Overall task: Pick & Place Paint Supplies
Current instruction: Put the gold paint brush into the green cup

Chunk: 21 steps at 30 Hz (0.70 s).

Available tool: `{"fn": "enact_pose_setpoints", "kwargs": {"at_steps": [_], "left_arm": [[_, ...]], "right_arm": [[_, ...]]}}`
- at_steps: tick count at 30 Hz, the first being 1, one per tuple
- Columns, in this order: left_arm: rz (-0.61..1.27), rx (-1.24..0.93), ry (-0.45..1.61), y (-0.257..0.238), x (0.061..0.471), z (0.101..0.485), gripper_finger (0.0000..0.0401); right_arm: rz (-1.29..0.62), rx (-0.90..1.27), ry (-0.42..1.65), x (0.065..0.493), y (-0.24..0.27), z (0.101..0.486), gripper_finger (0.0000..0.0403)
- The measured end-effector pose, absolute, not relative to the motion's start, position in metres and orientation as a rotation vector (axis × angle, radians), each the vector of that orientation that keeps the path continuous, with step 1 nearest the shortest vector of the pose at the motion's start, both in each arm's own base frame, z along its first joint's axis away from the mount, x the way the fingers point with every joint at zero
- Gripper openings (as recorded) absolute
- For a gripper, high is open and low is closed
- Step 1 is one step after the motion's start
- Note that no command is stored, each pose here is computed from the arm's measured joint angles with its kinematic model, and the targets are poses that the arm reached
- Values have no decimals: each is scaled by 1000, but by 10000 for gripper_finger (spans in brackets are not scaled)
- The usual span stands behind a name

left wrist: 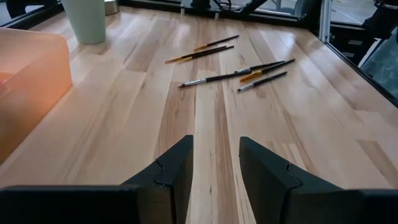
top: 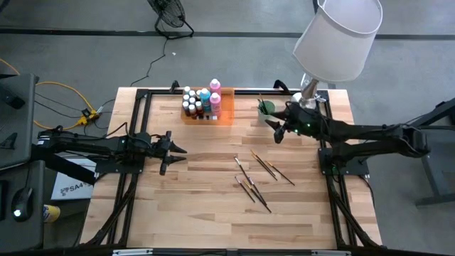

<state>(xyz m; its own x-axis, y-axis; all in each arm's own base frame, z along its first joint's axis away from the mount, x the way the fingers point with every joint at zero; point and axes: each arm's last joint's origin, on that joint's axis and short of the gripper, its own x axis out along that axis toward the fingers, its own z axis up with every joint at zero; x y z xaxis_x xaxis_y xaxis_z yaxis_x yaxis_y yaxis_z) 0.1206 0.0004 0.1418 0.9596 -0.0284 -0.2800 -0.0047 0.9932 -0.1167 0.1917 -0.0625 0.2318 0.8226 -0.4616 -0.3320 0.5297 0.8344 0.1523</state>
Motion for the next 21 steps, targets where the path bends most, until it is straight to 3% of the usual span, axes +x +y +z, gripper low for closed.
{"fn": "enact_pose_setpoints", "kwargs": {"at_steps": [7, 21], "left_arm": [[-12, -117, 292, 0, 119, 141, 126], [-23, -112, 88, 0, 104, 160, 126]], "right_arm": [[-501, 232, 275, 193, -43, 235, 188], [-422, 278, 351, 193, -18, 228, 188]]}}
